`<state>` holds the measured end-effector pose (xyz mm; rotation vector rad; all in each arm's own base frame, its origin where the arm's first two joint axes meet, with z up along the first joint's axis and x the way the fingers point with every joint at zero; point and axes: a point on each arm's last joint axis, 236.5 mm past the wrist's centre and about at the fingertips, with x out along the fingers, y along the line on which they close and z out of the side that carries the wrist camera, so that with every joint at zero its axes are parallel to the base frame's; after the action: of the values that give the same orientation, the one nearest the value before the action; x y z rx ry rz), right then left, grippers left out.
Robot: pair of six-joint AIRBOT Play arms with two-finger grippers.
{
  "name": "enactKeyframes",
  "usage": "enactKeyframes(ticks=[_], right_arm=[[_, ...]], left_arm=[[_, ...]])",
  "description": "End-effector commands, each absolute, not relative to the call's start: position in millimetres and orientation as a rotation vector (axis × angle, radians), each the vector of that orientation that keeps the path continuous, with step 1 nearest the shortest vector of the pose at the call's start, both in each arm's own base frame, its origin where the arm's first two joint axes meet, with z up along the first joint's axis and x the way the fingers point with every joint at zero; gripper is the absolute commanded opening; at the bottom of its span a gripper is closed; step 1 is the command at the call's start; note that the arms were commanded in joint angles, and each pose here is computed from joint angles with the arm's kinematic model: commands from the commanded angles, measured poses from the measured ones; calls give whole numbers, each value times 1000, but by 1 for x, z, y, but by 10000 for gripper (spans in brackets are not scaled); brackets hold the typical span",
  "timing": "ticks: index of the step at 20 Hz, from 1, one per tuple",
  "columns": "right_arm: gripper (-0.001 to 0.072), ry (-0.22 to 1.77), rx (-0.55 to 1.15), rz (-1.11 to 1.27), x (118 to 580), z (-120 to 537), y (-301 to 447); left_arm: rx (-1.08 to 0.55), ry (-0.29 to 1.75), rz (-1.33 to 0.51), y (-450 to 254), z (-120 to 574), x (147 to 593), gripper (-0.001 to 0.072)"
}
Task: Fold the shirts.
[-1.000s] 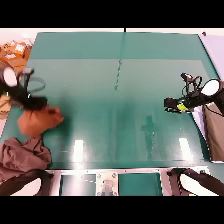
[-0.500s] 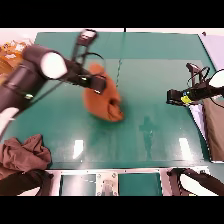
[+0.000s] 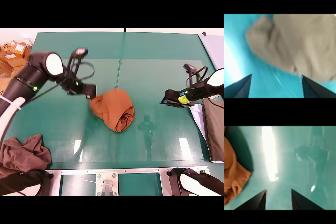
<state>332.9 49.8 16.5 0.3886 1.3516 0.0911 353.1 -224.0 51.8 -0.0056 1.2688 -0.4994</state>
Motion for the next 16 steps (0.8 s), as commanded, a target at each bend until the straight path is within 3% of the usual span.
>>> enactKeyframes(ticks=[1,4,6,7,13,14,15,16], right_arm=[[371,1338,500,208,344,-5,82],[375,1313,610,334,368,-22,114],[448,1306,678,409,383,-31,134],[449,1307,705,442,390,-35,143],[447,1406,804,554,409,-73,206],[407,1400,821,583,412,-73,216],[278,1391,829,606,415,-72,224],[129,1384,823,615,418,-70,226]], left_arm=[[-163,1477,-596,-245,-1,296,711],[-315,1520,-702,-291,-43,248,711],[-340,1523,-705,-307,-65,225,711],[-330,1502,-690,-312,-74,221,711],[-456,1344,-556,-324,-92,263,709],[-471,1346,-549,-326,-94,265,596],[-459,1338,-557,-326,-95,266,328],[-443,1331,-575,-326,-92,267,108]])
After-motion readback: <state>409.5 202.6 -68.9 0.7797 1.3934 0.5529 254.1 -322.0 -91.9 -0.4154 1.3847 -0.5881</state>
